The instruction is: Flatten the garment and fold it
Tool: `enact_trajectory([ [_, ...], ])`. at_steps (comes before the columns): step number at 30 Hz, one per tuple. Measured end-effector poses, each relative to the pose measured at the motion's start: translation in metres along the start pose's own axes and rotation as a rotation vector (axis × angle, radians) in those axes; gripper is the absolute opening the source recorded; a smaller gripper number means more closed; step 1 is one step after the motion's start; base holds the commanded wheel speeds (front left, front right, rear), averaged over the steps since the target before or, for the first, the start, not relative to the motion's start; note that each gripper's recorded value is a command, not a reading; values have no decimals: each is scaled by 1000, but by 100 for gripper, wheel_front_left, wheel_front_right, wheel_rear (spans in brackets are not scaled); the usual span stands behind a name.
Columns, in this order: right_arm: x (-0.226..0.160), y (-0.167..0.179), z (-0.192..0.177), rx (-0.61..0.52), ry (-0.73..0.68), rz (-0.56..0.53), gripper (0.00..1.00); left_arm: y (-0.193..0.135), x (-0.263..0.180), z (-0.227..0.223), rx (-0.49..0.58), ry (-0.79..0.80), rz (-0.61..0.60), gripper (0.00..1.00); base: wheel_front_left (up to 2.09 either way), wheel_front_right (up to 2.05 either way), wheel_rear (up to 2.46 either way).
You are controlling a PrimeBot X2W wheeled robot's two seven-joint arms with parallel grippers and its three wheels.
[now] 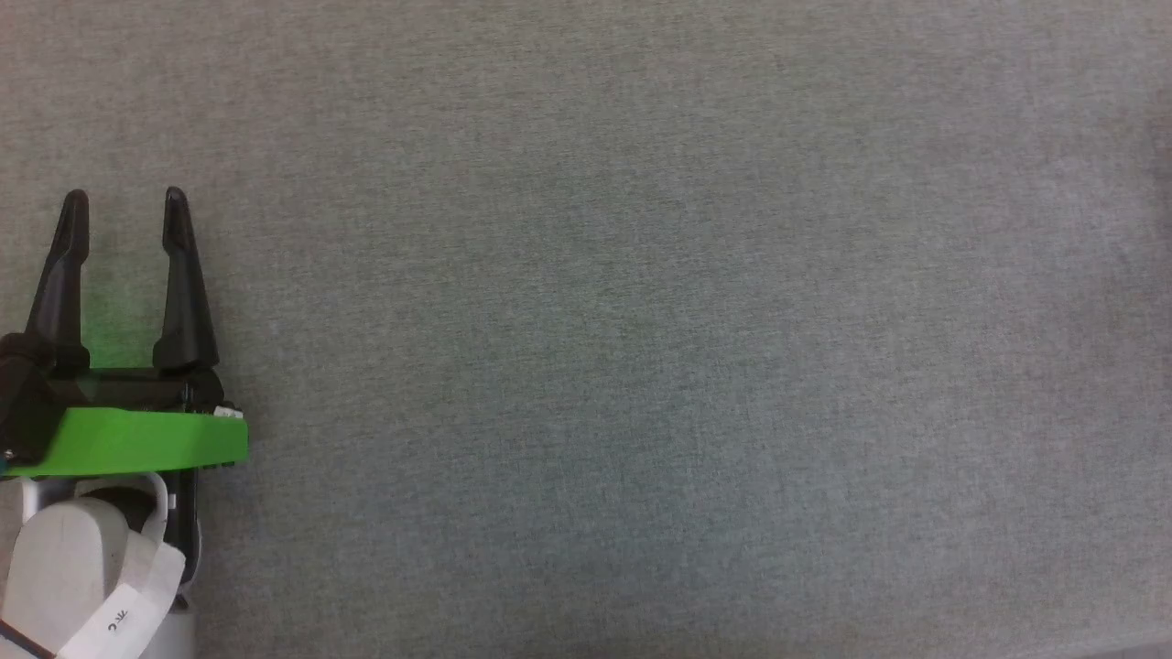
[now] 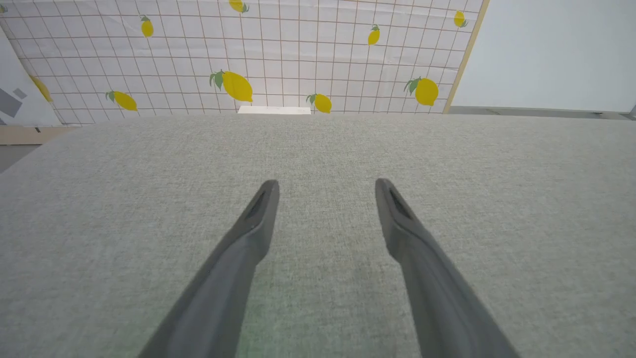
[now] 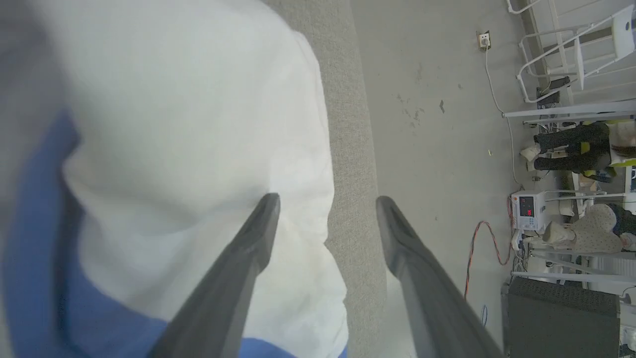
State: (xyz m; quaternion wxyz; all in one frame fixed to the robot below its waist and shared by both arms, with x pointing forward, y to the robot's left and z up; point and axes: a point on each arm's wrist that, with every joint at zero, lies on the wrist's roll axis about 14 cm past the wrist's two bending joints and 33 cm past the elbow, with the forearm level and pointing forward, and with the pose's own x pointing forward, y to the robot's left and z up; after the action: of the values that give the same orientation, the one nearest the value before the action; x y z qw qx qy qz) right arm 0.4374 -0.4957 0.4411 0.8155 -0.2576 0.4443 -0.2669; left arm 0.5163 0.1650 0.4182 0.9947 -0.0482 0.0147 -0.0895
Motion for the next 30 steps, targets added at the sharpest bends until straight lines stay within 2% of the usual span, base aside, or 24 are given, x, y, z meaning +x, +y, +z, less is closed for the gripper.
enact_trajectory([
  [4, -8, -11, 28, 62, -113, -11, 100, 6, -5, 7, 4, -13, 27, 100, 0, 0, 0],
  [8, -40, -7, 92, 102, -374, 35, 100, 13, -17, 16, -16, -26, 74, 100, 0, 0, 0],
  [12, -93, 3, 148, 173, -630, 117, 100, 15, -31, 38, -40, -72, 114, 100, 0, 0, 0],
  [17, -171, 15, 193, 301, -922, 234, 100, 11, -46, 72, -58, -145, 135, 100, 0, 0, 0],
  [19, -212, 20, 209, 387, -1069, 288, 100, 10, -53, 88, -61, -180, 149, 100, 0, 0, 0],
  [22, -269, 25, 220, 500, -1260, 342, 100, 10, -64, 107, -64, -224, 173, 100, 0, 0, 0],
  [25, -306, 30, 212, 604, -1379, 373, 100, 9, -76, 123, -65, -259, 188, 100, 0, 0, 0],
  [30, -329, 35, 179, 695, -1460, 377, 100, 3, -91, 147, -68, -318, 186, 100, 0, 0, 0],
])
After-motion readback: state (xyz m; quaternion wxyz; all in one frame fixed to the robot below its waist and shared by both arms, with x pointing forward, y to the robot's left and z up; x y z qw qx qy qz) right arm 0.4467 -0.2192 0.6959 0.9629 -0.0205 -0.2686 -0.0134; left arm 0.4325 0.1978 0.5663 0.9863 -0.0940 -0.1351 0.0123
